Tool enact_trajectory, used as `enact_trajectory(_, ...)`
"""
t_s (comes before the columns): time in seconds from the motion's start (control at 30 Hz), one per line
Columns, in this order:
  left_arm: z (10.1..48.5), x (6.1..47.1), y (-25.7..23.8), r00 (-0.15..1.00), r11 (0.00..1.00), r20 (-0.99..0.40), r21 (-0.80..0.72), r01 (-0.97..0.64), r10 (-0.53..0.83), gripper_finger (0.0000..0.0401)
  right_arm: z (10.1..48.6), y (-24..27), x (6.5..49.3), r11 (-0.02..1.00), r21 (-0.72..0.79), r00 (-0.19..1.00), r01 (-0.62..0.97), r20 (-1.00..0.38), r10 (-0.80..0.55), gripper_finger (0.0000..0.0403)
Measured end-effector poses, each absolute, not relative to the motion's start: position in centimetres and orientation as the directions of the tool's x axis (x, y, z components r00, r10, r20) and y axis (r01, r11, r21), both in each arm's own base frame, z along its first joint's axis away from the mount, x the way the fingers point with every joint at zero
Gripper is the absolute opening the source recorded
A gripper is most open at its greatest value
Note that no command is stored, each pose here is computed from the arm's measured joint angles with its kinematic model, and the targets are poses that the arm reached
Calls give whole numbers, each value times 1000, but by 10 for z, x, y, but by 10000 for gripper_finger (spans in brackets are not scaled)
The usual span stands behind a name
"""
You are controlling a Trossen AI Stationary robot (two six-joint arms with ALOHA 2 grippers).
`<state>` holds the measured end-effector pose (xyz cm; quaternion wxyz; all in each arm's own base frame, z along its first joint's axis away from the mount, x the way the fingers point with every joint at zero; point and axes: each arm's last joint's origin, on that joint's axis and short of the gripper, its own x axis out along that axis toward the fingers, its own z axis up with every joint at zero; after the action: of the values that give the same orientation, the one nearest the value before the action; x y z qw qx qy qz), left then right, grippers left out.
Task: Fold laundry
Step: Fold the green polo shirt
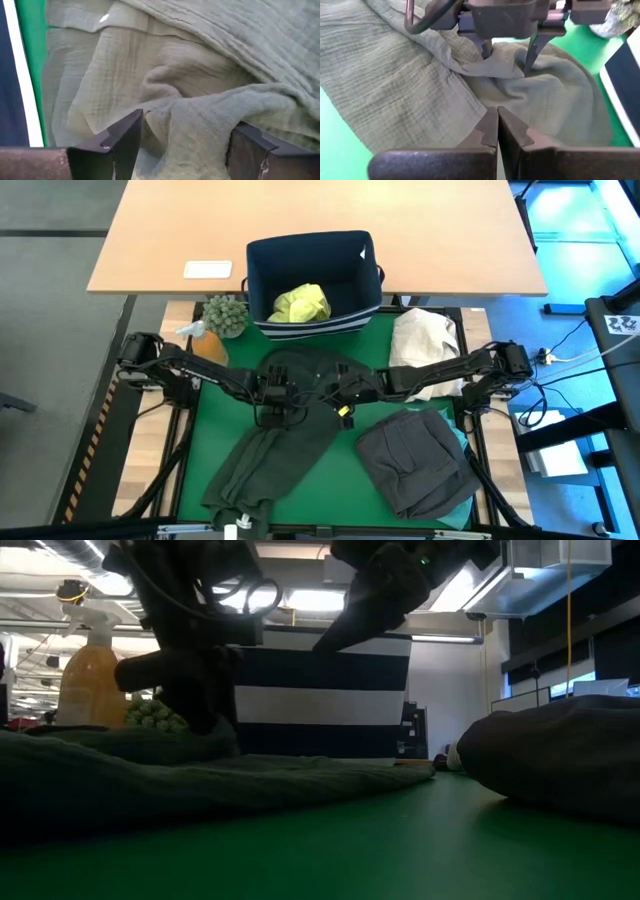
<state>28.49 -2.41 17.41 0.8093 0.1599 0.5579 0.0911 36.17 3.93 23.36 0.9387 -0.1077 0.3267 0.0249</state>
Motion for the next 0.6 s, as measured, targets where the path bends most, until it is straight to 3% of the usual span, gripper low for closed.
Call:
enact_trajectory(0.43, 174, 285, -24, 357, 935, -873, 353, -7, 332, 232, 235, 39, 363, 966, -227, 796, -125, -604, -39, 5)
enact_trajectory(0.6, 172, 278, -23, 292, 949, -905, 312, -40, 309, 238, 235, 39, 363, 966, -228, 797, -125, -603, -39, 5)
